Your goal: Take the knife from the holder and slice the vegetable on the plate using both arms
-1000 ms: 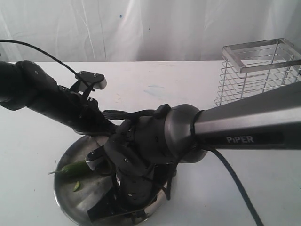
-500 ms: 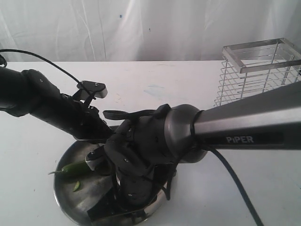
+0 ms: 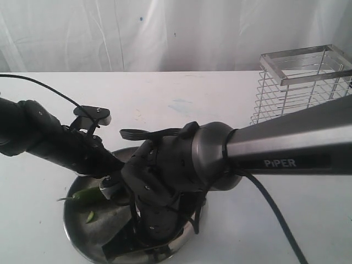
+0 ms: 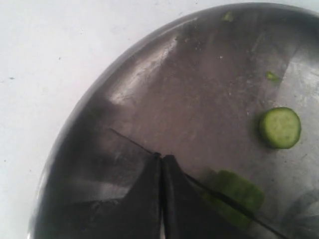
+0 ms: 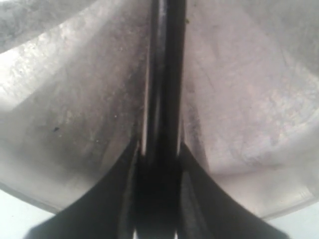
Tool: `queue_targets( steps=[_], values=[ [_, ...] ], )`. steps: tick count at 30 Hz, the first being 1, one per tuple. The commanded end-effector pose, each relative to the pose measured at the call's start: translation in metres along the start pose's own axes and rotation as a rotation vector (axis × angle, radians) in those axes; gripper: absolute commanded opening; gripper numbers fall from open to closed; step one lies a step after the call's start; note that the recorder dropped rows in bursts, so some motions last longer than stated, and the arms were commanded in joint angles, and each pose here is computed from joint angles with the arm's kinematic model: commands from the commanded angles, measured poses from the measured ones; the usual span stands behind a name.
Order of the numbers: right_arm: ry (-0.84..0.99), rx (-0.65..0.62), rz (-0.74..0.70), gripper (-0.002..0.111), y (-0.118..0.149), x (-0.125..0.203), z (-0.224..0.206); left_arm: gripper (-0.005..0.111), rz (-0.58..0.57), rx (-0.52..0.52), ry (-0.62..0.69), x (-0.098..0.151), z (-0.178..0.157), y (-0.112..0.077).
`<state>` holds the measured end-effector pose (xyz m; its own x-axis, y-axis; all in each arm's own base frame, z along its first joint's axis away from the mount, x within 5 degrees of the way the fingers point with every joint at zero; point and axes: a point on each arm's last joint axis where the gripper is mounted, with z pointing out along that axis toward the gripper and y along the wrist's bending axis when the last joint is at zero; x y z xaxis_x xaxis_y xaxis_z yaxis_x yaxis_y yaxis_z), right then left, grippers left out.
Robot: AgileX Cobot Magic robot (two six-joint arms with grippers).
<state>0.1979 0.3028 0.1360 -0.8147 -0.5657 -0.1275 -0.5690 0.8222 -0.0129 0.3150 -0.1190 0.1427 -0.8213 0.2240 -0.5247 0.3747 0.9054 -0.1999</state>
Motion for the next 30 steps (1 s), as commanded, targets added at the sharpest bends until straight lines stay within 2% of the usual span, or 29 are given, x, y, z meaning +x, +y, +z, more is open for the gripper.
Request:
queue_targets(
  steps=[1, 6, 8, 13, 25, 30],
  values=[
    [0.066, 0.1, -0.085, 0.0, -0.008, 0.006, 0.02, 0.0, -0.006, 0.012, 0.016, 0.003, 0.0, -0.001],
    [0.082, 0.226, -0.184, 0.0, -0.02, 0.005, 0.018, 0.0, 0.005, 0.021, -0.106, -0.014, -0.036, -0.01],
    [0.093, 0.251, -0.198, 0.0, -0.022, 0.006, 0.018, 0.0, 0.001, 0.032, -0.109, -0.015, -0.039, -0.011],
    [0.078, 0.283, -0.232, 0.0, -0.025, 0.004, 0.017, 0.0, -0.023, 0.029, -0.044, -0.006, -0.018, -0.007],
    [0.075, 0.279, -0.23, 0.0, -0.025, 0.003, 0.017, 0.0, -0.082, -0.018, -0.107, -0.012, -0.018, -0.002],
    [0.076, 0.277, -0.228, 0.0, -0.024, 0.004, 0.017, 0.0, -0.065, 0.051, -0.074, -0.021, -0.012, -0.008]
  ],
)
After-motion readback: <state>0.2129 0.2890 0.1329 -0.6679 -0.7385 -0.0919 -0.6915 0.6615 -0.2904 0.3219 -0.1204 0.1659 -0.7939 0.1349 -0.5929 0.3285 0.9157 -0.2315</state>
